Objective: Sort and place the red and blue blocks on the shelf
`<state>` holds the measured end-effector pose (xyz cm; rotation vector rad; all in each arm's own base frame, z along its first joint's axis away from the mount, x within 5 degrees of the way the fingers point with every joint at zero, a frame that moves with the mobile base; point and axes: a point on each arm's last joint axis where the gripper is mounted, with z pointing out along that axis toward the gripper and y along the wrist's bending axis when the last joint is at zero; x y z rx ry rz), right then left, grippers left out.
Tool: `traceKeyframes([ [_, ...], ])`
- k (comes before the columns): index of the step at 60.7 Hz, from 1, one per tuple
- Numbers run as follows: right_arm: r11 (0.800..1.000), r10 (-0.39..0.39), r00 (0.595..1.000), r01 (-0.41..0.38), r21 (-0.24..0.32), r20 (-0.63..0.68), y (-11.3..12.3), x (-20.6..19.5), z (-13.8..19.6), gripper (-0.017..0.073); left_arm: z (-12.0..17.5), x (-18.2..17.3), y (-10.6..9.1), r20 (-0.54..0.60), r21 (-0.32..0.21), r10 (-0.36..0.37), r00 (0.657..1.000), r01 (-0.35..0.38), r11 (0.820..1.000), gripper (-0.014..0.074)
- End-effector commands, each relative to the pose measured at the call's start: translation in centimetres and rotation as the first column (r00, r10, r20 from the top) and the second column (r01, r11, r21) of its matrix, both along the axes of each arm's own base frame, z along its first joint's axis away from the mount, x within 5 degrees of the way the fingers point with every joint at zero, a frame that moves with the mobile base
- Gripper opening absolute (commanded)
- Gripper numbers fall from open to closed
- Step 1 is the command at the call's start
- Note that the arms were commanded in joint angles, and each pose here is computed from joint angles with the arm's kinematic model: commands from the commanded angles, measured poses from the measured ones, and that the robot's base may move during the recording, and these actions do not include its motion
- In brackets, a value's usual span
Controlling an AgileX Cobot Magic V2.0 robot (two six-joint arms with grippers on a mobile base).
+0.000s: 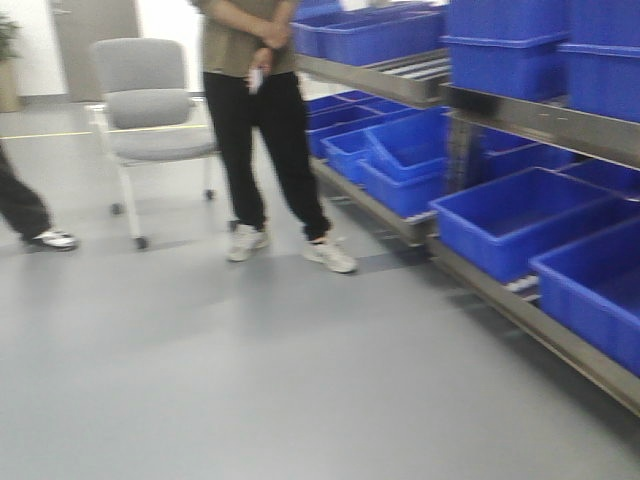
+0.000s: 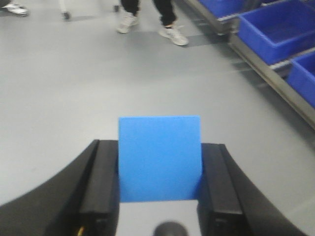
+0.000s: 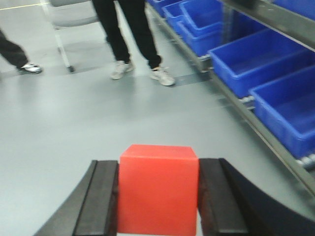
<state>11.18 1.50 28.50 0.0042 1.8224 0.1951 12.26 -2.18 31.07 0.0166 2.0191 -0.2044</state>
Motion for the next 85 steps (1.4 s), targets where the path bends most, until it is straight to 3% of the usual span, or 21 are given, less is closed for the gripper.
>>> traceKeyframes([
  [1,1.0,-0.012,0.992,0.011,0.005,0.123,-0.11,0.2,1.85,0.006,1.7,0.21,-0.05,0.111,-0.02,-0.001,0.994,0.003,1.0,0.0127],
  [85,1.0,-0.012,0.992,0.011,0.005,0.123,-0.11,0.2,1.85,0.006,1.7,0.21,-0.05,0.111,-0.02,-0.001,0.994,0.003,1.0,0.0127],
])
